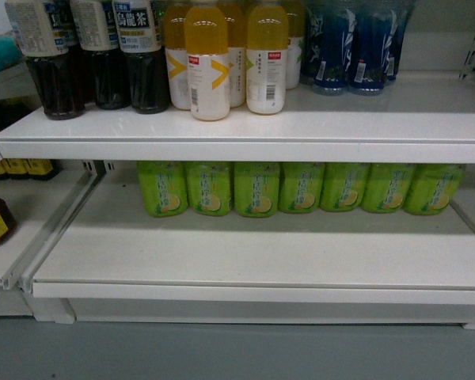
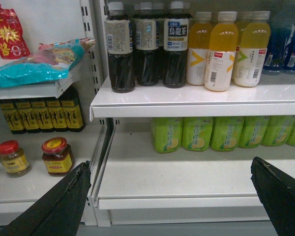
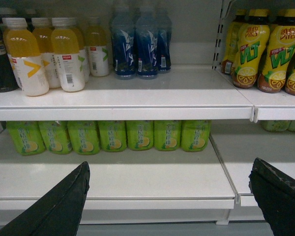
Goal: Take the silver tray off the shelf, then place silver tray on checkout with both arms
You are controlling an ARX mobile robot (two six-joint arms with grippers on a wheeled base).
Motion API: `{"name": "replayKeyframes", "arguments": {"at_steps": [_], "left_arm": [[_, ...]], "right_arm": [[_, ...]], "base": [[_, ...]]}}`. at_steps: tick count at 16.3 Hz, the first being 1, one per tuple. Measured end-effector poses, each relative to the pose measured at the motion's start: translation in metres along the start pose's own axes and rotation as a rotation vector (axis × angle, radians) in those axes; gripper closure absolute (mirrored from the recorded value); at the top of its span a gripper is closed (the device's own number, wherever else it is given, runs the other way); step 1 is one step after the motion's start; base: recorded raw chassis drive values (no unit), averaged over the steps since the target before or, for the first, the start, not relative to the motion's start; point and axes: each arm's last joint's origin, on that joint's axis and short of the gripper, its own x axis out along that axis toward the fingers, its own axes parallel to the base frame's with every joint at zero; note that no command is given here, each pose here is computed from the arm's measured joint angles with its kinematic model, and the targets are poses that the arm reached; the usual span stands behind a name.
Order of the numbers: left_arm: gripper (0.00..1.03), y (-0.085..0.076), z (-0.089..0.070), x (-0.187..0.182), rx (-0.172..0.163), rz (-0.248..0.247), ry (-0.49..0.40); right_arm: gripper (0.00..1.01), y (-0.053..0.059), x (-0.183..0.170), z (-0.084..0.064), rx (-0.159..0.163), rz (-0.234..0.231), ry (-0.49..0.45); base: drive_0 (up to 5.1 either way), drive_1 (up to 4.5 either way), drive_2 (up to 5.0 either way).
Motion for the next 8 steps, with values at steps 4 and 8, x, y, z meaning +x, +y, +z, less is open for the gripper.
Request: {"name": "replayKeyframes", "arguments": {"at_steps": [4,8], "left_arm": [[0.05,0.0000,0.0000,0.0000,0.000,0.000,0.000],[0.05,0.0000,0.0001,0.0000,0.000,0.000,0.000]], "right_arm": [[0.03,0.0000,0.0000,0.0000,0.000,0.000,0.000],[0.03,0.0000,0.0000,0.0000,0.000,0.000,0.000]], "base": [[0.0,0.00,0.0],[0.0,0.00,0.0]]}}
